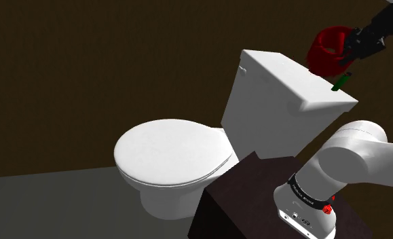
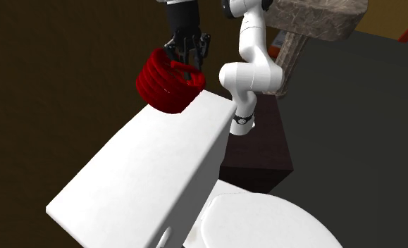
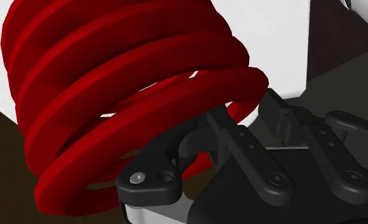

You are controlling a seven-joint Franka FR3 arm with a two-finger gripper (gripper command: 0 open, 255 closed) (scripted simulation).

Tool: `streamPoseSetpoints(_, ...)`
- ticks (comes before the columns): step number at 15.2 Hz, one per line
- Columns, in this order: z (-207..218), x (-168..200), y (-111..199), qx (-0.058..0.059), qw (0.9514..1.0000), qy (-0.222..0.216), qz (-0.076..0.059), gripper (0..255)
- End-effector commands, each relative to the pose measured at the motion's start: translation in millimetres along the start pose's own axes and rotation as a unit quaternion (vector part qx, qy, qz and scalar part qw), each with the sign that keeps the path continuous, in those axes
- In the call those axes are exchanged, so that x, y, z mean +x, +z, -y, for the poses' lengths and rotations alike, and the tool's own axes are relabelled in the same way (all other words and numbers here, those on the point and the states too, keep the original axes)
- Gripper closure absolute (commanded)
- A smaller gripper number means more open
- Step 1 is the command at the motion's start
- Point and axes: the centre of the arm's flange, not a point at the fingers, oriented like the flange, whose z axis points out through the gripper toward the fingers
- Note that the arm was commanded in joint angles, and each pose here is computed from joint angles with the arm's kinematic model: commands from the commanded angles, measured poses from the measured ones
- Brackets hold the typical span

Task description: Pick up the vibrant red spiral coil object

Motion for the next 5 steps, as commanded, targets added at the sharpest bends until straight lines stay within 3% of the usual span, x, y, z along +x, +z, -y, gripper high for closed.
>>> streamPoseSetpoints(1,-2,3,-10,-0.001,1.0,0.0,0.0,255)
streamPoseSetpoints(5,-3,7,-21,-0.001,1.0,0.0,0.0,255)
